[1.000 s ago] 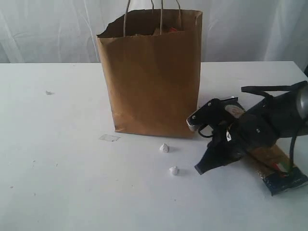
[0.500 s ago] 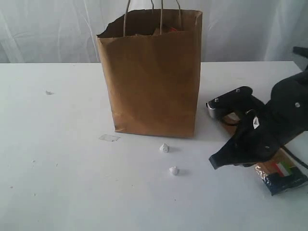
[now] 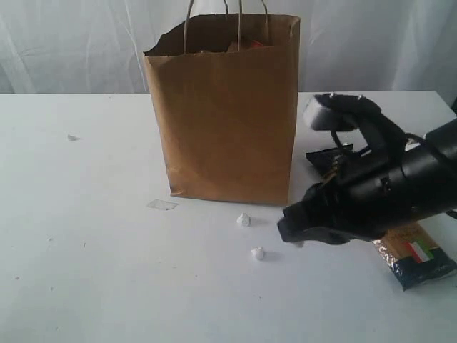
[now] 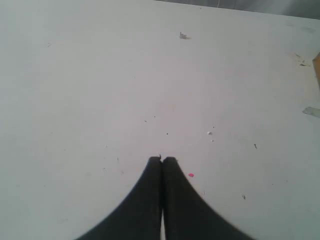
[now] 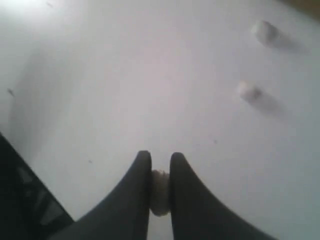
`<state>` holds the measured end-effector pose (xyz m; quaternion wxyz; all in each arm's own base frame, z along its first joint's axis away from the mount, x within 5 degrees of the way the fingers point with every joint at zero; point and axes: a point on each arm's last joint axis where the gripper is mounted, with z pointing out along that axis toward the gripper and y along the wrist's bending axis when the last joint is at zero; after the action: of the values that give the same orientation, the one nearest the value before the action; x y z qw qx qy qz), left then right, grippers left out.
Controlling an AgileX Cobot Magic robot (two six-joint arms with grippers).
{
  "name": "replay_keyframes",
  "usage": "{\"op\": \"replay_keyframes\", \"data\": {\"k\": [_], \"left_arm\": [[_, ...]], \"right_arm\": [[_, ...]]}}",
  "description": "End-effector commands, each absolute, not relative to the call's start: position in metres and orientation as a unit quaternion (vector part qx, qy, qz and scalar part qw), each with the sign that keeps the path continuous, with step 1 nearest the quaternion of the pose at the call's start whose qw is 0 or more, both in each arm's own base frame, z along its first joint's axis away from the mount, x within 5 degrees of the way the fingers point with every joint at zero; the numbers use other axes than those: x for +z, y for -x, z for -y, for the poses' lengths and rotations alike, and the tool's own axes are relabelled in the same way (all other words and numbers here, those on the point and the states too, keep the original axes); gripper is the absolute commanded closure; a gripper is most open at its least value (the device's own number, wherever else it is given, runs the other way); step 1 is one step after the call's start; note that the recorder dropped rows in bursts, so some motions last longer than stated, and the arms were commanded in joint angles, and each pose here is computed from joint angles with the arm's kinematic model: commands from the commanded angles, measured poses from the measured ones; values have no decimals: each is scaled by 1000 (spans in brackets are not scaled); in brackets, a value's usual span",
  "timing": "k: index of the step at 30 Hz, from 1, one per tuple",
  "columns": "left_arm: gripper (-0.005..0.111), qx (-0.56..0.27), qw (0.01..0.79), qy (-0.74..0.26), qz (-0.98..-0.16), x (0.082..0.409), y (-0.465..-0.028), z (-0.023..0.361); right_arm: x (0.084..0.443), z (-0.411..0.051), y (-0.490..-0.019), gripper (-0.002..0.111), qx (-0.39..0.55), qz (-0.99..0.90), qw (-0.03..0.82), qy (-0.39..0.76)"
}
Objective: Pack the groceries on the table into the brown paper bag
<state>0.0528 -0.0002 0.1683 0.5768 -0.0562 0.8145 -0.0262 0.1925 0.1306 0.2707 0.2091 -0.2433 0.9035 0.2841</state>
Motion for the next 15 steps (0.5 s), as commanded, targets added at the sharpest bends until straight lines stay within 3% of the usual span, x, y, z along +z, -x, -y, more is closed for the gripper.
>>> {"op": "replay_keyframes", "data": {"k": [1,2,5,6,11,15], "left_arm": [[107,-29,581,60,-811,169,-53,0],[107,-29,581,60,-811,169,-53,0],[107,-29,581,60,-811,169,-53,0],[107,-29,581,60,-811,169,-53,0],[107,-29,581,60,-811,169,-53,0],[107,-29,581,60,-811,169,-53,0]], "right_arm": [[319,-141,-195,108,381,-835,327,225],[331,-142,-199,108,395,-822,357,204],[380,-132,-226,108,472,-749,465,-26],[387,-129,-231,108,475,-737,478,-57],[424,-142,-263,108,435,-709,556,21],[405,-149,-305,108,295,-725,615,100]]}}
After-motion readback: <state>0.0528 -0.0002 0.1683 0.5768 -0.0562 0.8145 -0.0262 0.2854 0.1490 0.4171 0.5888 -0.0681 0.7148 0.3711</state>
